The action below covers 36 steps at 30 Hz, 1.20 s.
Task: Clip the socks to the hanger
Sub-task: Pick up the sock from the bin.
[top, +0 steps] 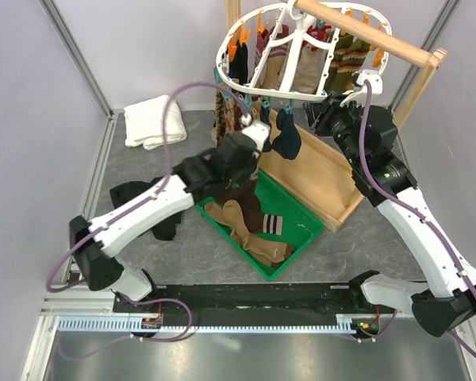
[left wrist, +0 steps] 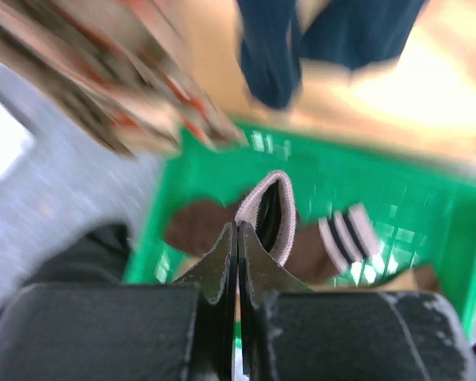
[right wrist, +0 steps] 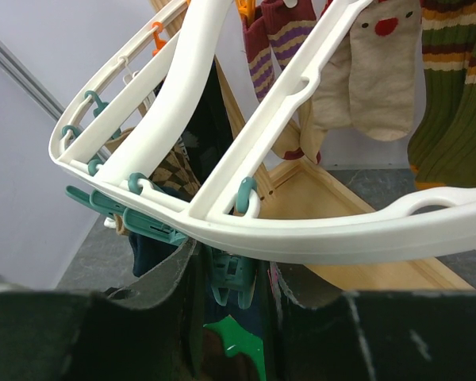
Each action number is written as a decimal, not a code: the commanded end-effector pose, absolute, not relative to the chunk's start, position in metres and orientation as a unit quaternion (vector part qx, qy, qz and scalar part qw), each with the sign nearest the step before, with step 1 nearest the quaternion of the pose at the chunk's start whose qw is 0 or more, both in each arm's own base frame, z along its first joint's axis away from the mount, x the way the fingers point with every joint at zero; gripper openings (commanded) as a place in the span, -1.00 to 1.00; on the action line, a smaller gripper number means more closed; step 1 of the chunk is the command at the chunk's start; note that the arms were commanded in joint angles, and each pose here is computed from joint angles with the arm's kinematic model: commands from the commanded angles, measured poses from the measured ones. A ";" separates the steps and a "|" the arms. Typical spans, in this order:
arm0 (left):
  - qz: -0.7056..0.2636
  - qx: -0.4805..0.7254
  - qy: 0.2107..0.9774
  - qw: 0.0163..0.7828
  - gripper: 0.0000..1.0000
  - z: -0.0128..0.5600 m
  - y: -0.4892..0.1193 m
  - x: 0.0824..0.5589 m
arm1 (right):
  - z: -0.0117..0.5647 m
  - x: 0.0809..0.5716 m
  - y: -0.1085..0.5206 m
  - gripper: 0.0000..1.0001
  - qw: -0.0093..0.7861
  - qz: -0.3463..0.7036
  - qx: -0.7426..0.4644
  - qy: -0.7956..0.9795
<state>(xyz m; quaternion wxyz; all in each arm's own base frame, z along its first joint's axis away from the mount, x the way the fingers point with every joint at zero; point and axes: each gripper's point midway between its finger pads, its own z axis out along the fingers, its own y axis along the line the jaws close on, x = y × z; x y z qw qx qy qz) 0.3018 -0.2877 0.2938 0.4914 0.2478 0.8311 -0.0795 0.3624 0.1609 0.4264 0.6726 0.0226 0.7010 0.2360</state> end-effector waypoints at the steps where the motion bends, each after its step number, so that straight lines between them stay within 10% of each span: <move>1: -0.109 0.231 0.875 0.411 -0.97 0.196 -0.316 0.297 | 0.402 0.358 0.169 -1.00 0.639 0.246 0.011 0.729; 9: -0.086 0.282 0.906 0.303 -0.97 0.093 -0.333 0.279 | 0.394 0.357 0.168 -1.00 0.637 0.240 0.007 0.733; 36: -0.083 0.382 0.898 0.205 -0.43 0.040 -0.340 0.230 | 0.390 0.358 0.170 -1.00 0.634 0.244 0.005 0.734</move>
